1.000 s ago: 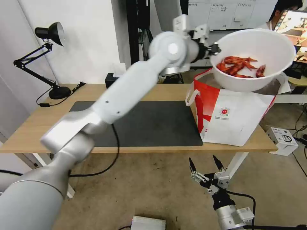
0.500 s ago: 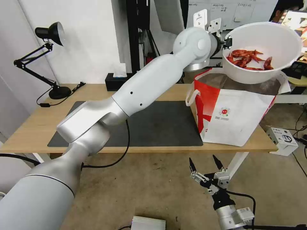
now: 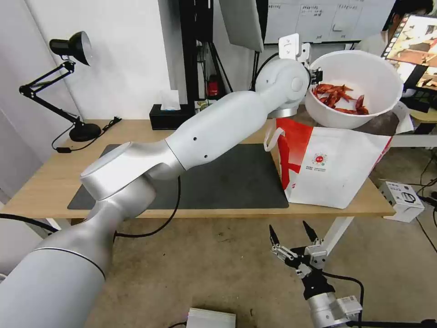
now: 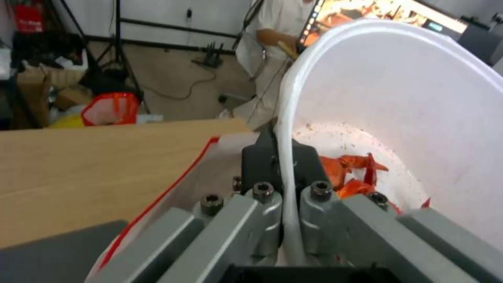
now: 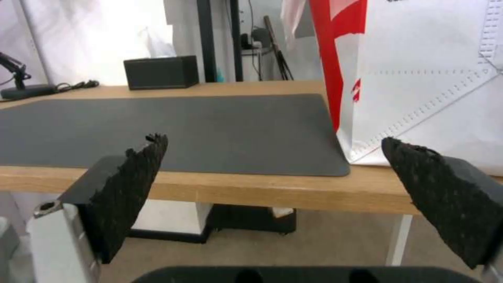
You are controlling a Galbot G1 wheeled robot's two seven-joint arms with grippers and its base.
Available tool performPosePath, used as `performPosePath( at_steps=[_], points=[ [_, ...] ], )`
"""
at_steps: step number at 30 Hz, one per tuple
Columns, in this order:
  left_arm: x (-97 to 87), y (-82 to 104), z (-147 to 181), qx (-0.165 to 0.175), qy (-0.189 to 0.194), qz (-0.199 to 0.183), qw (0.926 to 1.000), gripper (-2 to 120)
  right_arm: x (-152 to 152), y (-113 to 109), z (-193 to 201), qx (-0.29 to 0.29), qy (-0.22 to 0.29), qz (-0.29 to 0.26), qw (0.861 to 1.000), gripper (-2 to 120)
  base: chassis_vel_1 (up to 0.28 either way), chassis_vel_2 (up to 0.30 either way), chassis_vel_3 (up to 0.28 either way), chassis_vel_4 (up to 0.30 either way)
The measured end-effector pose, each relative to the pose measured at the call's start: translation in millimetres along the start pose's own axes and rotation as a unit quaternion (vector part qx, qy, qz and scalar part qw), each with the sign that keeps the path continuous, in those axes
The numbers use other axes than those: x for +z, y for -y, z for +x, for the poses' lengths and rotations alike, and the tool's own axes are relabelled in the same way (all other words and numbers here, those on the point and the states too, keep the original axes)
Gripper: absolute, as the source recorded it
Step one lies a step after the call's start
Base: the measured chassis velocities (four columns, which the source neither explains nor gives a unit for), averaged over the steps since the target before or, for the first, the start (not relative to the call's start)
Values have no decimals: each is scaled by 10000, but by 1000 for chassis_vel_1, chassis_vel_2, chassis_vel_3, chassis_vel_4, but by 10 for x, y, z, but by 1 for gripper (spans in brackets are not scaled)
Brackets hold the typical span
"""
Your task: Pick up the trash from the table and place it into the takeout bag.
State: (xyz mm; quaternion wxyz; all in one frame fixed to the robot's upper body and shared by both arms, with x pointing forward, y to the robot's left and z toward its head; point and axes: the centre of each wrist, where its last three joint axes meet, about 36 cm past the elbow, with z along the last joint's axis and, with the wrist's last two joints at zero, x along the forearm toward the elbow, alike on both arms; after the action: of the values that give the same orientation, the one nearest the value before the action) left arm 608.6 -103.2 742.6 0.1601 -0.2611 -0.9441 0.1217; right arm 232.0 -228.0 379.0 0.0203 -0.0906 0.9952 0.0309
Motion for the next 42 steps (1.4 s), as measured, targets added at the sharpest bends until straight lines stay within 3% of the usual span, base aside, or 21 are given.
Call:
performPosePath(
  at_steps=[6,9,14,17,26,28,34,40,42],
  points=[
    [80,-26,-28,-8,-134,-55,9999,0,0,0,0,0,0,0,10000,100,0,0,0,0],
    [125,-45,-42,42,-187,-73,9998,14,0,0,0,0,0,0,10000,100,0,0,0,0],
    [138,-49,-45,65,-187,-129,9997,27,0,0,0,0,0,0,10000,100,0,0,0,0],
    [143,-53,-43,81,-189,-132,9997,43,0,0,0,0,0,0,10000,100,0,0,0,0],
    [143,-58,-13,144,-184,-51,9997,71,0,0,0,0,0,0,10000,100,0,0,0,0],
    [137,-63,4,170,-175,-23,9997,83,0,0,0,0,0,0,10000,100,0,0,0,0],
    [123,-106,16,191,-61,-60,9998,99,0,0,0,0,0,0,10000,100,0,0,0,0],
    [212,-201,-39,357,257,-616,9971,100,0,0,0,0,0,0,10000,100,0,0,0,0],
    [288,-343,-65,494,423,-993,9929,100,0,0,0,0,0,0,10000,100,0,0,0,0]
  ],
)
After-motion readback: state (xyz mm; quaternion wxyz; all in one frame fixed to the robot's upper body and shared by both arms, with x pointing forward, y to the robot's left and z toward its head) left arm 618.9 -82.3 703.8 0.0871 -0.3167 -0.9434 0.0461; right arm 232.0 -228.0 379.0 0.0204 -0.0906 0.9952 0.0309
